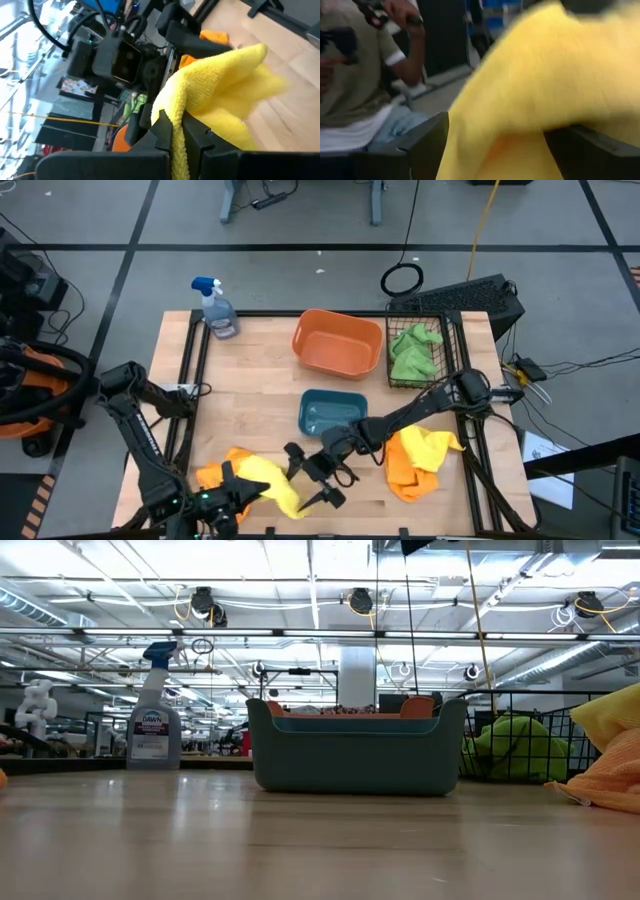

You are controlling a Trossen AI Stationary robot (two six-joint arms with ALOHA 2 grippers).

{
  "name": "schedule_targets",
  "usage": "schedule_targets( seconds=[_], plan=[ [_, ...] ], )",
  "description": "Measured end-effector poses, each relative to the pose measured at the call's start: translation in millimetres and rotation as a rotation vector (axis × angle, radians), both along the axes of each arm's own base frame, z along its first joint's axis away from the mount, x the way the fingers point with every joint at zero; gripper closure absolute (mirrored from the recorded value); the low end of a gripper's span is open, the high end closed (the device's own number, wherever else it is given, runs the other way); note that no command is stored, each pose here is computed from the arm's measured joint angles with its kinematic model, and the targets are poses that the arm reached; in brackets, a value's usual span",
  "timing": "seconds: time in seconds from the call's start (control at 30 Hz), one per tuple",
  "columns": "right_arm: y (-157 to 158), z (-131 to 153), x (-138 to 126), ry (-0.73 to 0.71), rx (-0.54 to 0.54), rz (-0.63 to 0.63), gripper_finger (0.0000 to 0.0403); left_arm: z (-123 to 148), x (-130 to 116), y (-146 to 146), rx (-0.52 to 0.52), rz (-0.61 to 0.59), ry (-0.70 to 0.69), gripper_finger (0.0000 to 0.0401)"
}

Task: Sort microfiber towel by color & place in baskets
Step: Put the left yellow microfiber towel into the blue bin

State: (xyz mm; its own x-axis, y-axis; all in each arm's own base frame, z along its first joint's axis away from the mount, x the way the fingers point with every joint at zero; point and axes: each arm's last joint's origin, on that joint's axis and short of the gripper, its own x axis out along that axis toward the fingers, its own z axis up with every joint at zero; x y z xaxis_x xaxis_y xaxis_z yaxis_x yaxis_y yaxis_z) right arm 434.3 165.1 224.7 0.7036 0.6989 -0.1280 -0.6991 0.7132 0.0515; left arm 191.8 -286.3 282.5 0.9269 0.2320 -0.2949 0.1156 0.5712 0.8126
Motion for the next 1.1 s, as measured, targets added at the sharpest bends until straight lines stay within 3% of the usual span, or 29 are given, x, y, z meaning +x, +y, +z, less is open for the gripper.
schedule_targets(
  seconds=[0.07, 0.17, 0.33, 0.57, 0.67, 0.93, 1.1],
  plan=[
    [2.4, -2.7, 3.0, -0.058, 0.021, 0.000, 0.0092, 0.7, 5.6, 0.8, -0.014, -0.012, 0.011, 0.0384],
    [0.0, -7.3, 9.4, -0.133, 0.029, -0.095, 0.0092, 0.1, 13.7, 3.4, -0.034, -0.010, 0.010, 0.0384],
    [-3.3, -11.0, 12.9, -0.148, 0.001, -0.234, 0.0092, -0.2, 21.2, 6.2, -0.066, -0.014, 0.020, 0.0384],
    [-3.9, -10.7, 13.3, -0.164, -0.016, -0.258, 0.0092, 0.6, 24.9, 6.3, -0.110, -0.031, 0.029, 0.0384],
    [0.1, -10.1, 11.8, -0.203, -0.068, -0.276, 0.0092, -0.4, 25.1, 6.2, -0.161, -0.038, 0.045, 0.0384],
    [19.1, -6.2, 3.9, -0.335, -0.276, -0.463, 0.0099, -1.0, 24.7, 5.9, -0.242, -0.020, 0.042, 0.0384],
    [33.5, -2.6, -4.7, -0.389, -0.428, -0.675, 0.0127, -1.2, 24.7, 6.2, -0.279, -0.004, 0.035, 0.0384]
  ],
)
